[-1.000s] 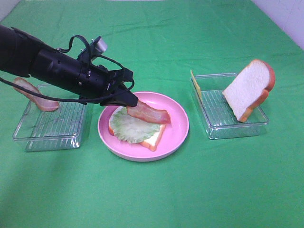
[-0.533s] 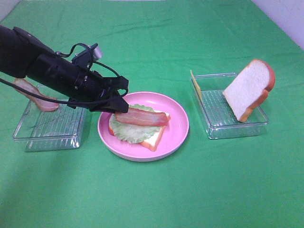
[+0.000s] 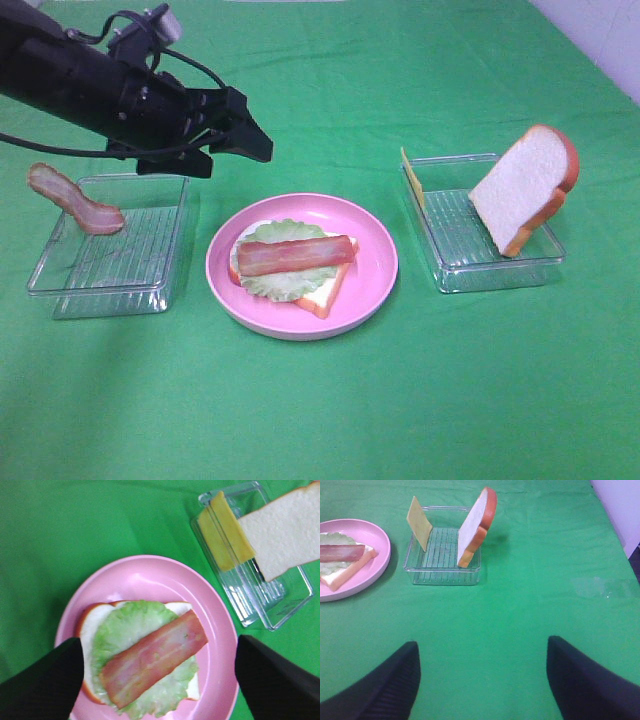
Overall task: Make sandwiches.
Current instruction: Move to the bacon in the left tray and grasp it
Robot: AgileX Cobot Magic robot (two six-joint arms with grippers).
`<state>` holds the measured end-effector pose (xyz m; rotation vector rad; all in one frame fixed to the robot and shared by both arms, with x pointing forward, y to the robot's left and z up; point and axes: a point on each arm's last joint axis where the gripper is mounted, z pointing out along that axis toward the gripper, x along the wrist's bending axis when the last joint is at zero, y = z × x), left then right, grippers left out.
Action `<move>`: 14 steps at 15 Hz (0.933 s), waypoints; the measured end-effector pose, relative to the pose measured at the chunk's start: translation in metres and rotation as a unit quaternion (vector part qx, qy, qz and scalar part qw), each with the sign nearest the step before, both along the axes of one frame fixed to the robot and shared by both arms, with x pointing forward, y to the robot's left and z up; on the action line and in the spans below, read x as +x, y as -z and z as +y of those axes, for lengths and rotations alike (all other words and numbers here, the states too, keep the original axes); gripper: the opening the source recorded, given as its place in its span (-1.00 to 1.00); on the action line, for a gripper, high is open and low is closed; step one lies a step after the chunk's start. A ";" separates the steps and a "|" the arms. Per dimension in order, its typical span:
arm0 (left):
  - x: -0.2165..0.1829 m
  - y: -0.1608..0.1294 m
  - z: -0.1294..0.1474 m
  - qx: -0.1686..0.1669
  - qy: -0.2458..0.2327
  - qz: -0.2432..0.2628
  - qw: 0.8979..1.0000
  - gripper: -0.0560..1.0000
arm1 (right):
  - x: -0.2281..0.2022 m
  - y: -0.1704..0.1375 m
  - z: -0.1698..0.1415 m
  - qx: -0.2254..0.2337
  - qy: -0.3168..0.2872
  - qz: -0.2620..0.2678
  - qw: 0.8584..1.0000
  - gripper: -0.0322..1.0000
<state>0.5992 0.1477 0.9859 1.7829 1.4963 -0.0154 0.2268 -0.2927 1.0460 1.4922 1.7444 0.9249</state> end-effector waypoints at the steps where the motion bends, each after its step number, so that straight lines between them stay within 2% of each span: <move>1: 0.000 -0.005 0.004 0.006 -0.006 -0.003 1.000 0.58 | 0.000 0.000 0.000 0.000 0.000 0.000 1.000 0.37; 3: -0.002 -0.023 0.031 0.046 -0.039 -0.004 0.998 0.58 | 0.000 0.000 0.000 0.000 0.000 0.000 1.000 0.37; 6: 0.001 -0.037 0.064 0.110 -0.058 0.042 0.991 0.58 | 0.000 0.000 0.000 0.002 -0.001 0.000 1.000 0.37; 9: 0.006 -0.051 0.093 0.205 -0.096 0.066 0.972 0.58 | 0.000 0.000 0.000 0.002 -0.001 0.000 1.000 0.37; 10: 0.006 -0.054 0.097 0.226 -0.106 0.071 0.966 0.58 | 0.000 0.000 0.000 0.002 -0.001 0.000 1.000 0.37; 12: 0.006 -0.059 0.103 0.245 -0.123 0.077 0.959 0.57 | 0.000 0.000 0.000 0.002 -0.001 0.000 1.000 0.37; 14: 0.010 -0.062 0.113 0.247 -0.150 0.080 0.954 0.54 | 0.000 0.000 0.000 0.002 -0.001 0.000 1.000 0.37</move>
